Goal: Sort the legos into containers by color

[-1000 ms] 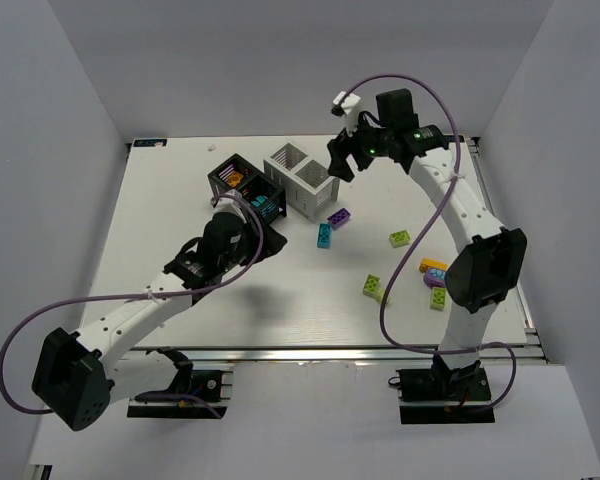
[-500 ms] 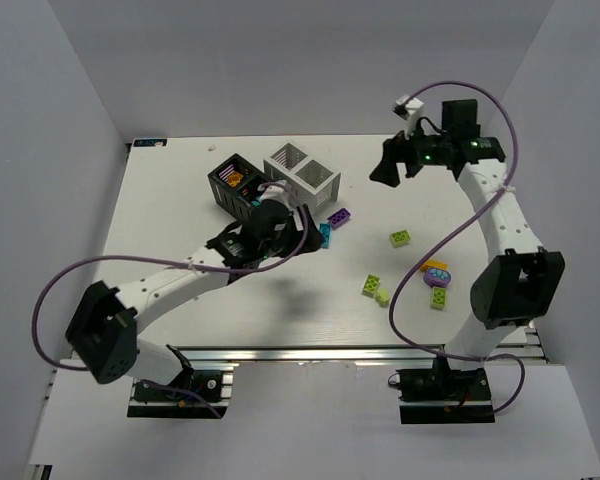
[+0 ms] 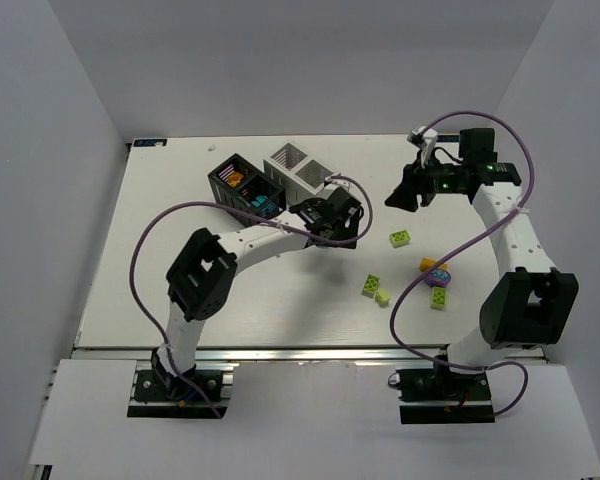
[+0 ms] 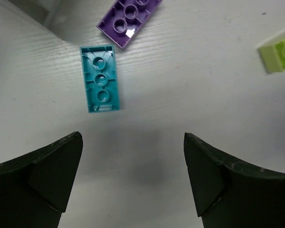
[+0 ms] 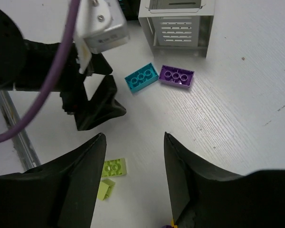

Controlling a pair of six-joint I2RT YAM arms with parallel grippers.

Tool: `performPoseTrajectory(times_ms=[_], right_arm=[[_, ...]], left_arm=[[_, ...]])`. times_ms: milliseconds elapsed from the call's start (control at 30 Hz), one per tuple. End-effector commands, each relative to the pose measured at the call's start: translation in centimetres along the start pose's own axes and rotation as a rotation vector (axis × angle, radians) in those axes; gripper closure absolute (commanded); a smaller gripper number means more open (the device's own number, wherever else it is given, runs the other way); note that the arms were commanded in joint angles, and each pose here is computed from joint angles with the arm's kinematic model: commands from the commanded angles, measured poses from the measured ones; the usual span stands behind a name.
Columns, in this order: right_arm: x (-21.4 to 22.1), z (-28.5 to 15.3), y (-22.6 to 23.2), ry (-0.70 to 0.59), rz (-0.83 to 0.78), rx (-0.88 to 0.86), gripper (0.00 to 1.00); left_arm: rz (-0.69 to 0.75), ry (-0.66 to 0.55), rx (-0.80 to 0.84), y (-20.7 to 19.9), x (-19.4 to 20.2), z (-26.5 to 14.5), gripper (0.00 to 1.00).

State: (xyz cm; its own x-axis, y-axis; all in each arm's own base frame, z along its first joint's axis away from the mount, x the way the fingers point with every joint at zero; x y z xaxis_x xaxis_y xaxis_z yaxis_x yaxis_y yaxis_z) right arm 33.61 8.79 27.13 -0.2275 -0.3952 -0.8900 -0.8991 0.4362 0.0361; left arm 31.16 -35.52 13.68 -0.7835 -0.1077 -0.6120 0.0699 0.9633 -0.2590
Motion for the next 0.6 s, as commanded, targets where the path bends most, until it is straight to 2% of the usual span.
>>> performPoseTrajectory(times_ms=[0, 233, 400, 567], right_arm=[[-0.9, -1.0, 0.5, -0.041, -0.056, 0.021, 0.41], [-0.2, -0.7, 0.7, -0.037, -0.029, 0.008, 0.40], [-0.1, -0.5, 0.6, -0.039, -0.020, 0.005, 0.39], [0.3, -1.0, -0.1, -0.040, 0.000, 0.028, 0.39]], left_arm=[[0.084, -0.049, -0.107, 0.8, -1.7, -0.6, 0.04], [0.174, -0.067, -0.182, 0.6, -2.1, 2.7, 0.05], [0.168, -0.066, -0.179, 0.6, -2.8, 4.2, 0.08], [0.135, -0.063, -0.154, 0.9, -3.3, 5.2, 0.16]])
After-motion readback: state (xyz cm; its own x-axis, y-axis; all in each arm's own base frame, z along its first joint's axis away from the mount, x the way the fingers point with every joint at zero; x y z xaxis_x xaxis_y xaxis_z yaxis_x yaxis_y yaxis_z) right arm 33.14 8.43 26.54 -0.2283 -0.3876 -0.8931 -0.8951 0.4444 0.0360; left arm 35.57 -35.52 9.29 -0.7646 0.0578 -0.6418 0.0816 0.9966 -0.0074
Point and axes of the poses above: each gripper's point midway between its finger pads, its own z axis out along the fingers, its own y axis along the line the jaws close on, x = y × z, the point moved 6 cm from there along -z, back along the fingers, and after that the axes turned 12 degrees about -z, right-handed, at the moved point
